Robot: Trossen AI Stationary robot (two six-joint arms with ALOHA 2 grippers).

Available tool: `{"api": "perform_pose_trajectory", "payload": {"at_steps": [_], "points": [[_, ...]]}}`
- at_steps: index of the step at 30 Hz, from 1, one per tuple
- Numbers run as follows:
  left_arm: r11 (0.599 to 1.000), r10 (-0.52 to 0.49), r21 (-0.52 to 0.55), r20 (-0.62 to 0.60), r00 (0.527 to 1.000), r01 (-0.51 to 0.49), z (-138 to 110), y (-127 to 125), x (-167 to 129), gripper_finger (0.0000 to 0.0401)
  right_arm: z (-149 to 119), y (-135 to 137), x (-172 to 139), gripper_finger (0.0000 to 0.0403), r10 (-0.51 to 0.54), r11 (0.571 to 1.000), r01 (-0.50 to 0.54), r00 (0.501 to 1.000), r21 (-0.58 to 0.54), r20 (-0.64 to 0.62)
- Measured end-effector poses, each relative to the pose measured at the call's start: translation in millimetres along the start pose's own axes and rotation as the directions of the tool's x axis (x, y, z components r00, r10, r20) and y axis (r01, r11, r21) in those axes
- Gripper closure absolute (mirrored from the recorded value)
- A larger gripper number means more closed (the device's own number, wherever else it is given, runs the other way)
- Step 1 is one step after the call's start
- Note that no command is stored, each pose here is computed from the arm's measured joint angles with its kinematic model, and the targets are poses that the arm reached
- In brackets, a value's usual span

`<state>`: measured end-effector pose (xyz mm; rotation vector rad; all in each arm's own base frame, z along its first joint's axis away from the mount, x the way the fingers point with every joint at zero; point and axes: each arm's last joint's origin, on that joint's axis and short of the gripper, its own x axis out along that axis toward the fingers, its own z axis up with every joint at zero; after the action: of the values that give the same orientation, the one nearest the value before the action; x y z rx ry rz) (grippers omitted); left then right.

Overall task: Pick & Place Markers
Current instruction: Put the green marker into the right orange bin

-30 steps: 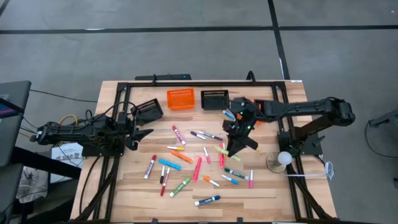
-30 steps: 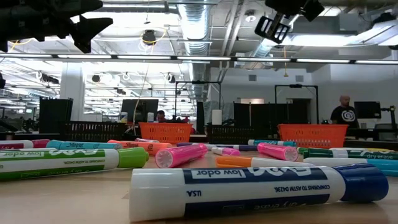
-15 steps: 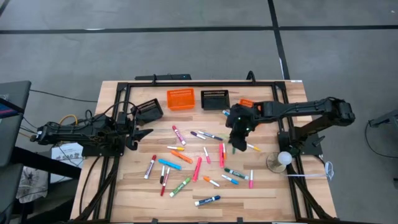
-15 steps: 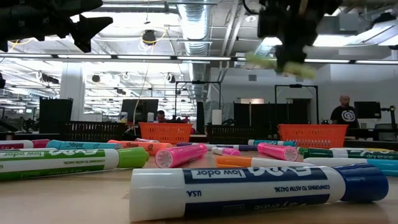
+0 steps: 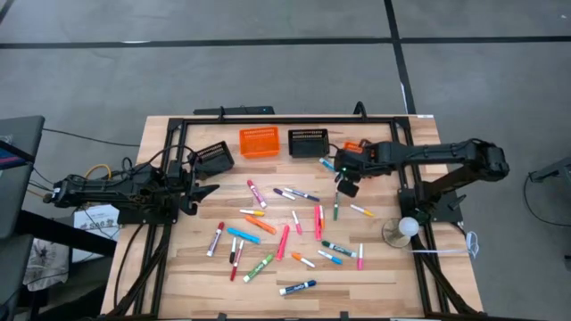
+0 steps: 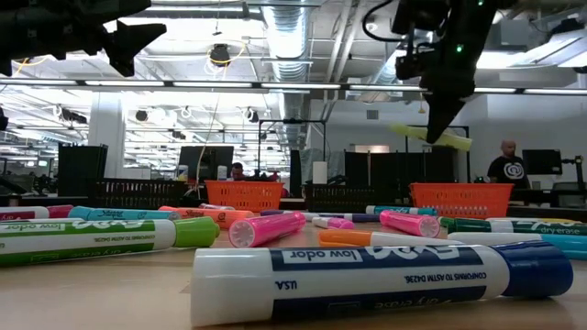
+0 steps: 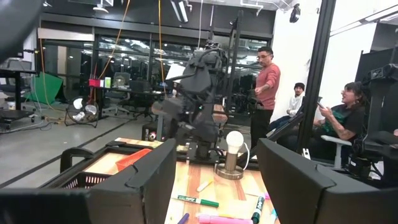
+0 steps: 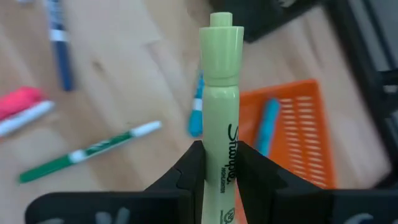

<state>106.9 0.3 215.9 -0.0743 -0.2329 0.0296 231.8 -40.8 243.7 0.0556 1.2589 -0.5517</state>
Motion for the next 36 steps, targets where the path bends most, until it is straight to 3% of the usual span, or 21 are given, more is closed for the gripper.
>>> {"api": "perform_pose_trajectory", "payload": {"at_steps": [17,36], "points": [[1.0,0.0,0.0,0.004,1.0,0.0,0,0,0,0.0179,3,-44,13,0.034,-0.113,0.988,0.118,0.992,0.096,-0.059],[1.0,-0.001,0.003,0.014,1.0,0.001,1,0,0,0.0179,1,-79,25,0.034,-0.146,0.962,0.171,0.981,0.211,-0.129]]}}
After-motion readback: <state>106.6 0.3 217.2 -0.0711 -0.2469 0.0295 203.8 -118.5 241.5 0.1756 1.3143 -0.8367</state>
